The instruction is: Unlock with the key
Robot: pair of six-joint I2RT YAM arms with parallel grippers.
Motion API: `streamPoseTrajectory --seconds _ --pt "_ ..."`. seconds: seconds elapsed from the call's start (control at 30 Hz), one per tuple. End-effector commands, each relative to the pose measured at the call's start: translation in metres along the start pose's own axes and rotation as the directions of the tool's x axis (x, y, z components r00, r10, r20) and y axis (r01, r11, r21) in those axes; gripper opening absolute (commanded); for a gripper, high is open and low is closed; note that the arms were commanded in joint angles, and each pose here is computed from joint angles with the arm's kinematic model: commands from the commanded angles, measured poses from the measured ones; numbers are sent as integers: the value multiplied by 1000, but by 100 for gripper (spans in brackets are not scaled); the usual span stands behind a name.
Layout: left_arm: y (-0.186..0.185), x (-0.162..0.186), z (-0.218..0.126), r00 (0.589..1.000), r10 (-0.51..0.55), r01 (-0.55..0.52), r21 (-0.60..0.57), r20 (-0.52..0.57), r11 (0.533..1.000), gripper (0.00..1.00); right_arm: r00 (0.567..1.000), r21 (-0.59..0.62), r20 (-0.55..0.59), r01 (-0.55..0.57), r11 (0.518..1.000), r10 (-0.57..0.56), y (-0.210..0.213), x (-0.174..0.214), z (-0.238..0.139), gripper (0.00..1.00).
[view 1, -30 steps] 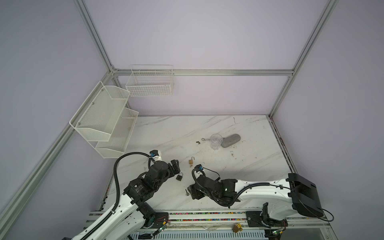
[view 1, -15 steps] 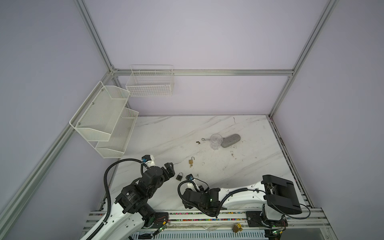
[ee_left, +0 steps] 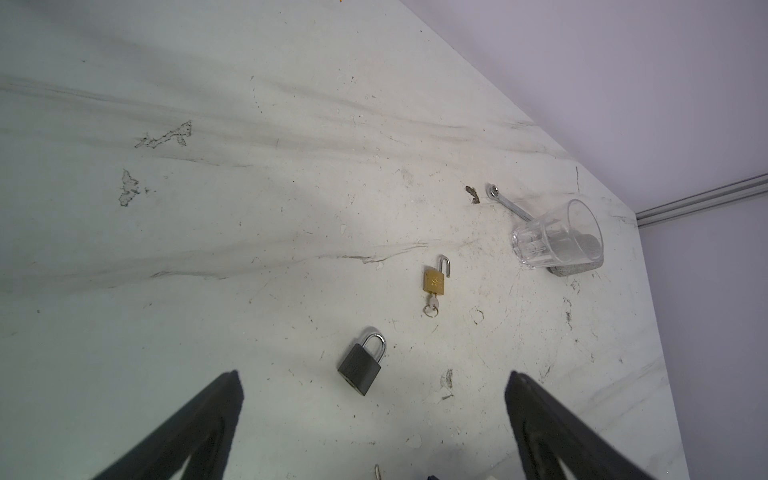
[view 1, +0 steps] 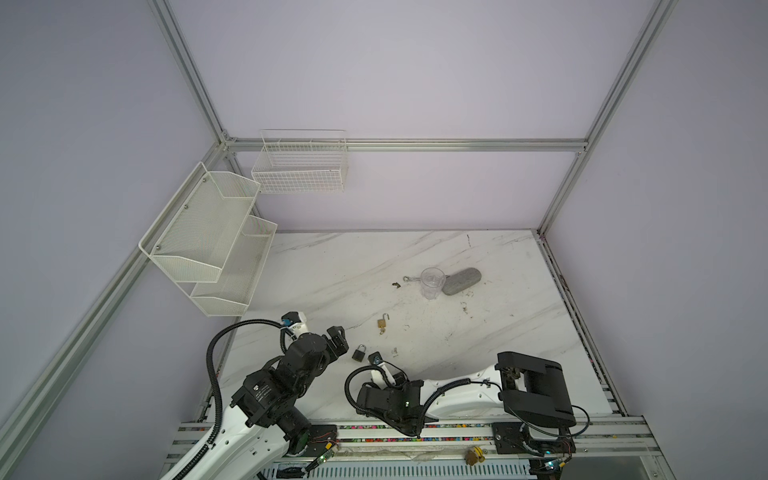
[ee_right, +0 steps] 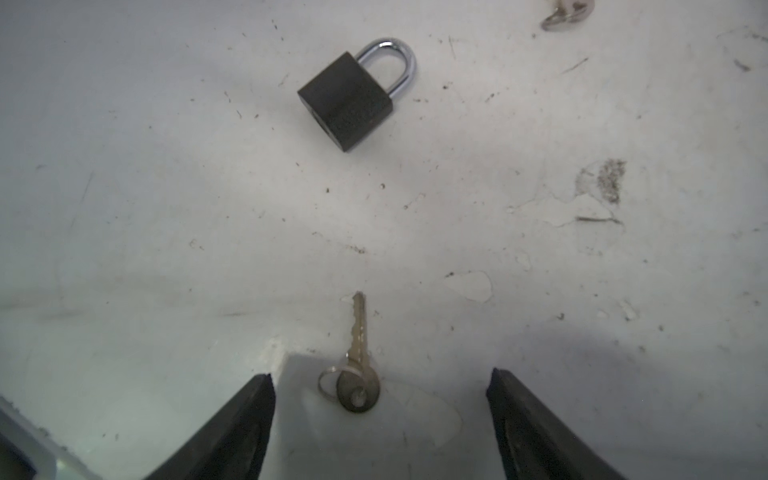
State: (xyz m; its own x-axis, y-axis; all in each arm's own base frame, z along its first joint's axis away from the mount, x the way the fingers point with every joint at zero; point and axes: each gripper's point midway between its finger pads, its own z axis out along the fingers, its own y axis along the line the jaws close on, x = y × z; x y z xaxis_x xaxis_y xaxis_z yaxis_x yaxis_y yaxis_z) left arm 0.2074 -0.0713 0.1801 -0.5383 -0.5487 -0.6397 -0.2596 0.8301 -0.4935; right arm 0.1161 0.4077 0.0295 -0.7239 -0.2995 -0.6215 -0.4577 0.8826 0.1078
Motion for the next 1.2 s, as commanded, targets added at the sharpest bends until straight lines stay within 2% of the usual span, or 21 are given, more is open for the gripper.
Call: streamPoseTrajectory --seconds 0.0,0.43,0.63,0.93,1.17 --pt "11 5 8 1000 -8 8 -37 11 999 100 1000 81 6 9 997 -10 -17 4 -1 84" --pt "5 5 11 1000 -16 17 -20 7 1000 100 1000 84 20 -19 996 18 -60 7 -38 84" --pt "3 3 12 1000 -23 23 -17 18 1000 100 998 -3 58 -4 1000 5 -46 -13 -55 79" --pt "13 -3 6 998 -36 38 -48 49 998 100 998 29 70 -6 1000 4 -10 -23 -25 80" --pt "20 -7 0 996 -42 47 -66 73 997 100 996 123 83 14 992 -25 -13 -20 -5 82"
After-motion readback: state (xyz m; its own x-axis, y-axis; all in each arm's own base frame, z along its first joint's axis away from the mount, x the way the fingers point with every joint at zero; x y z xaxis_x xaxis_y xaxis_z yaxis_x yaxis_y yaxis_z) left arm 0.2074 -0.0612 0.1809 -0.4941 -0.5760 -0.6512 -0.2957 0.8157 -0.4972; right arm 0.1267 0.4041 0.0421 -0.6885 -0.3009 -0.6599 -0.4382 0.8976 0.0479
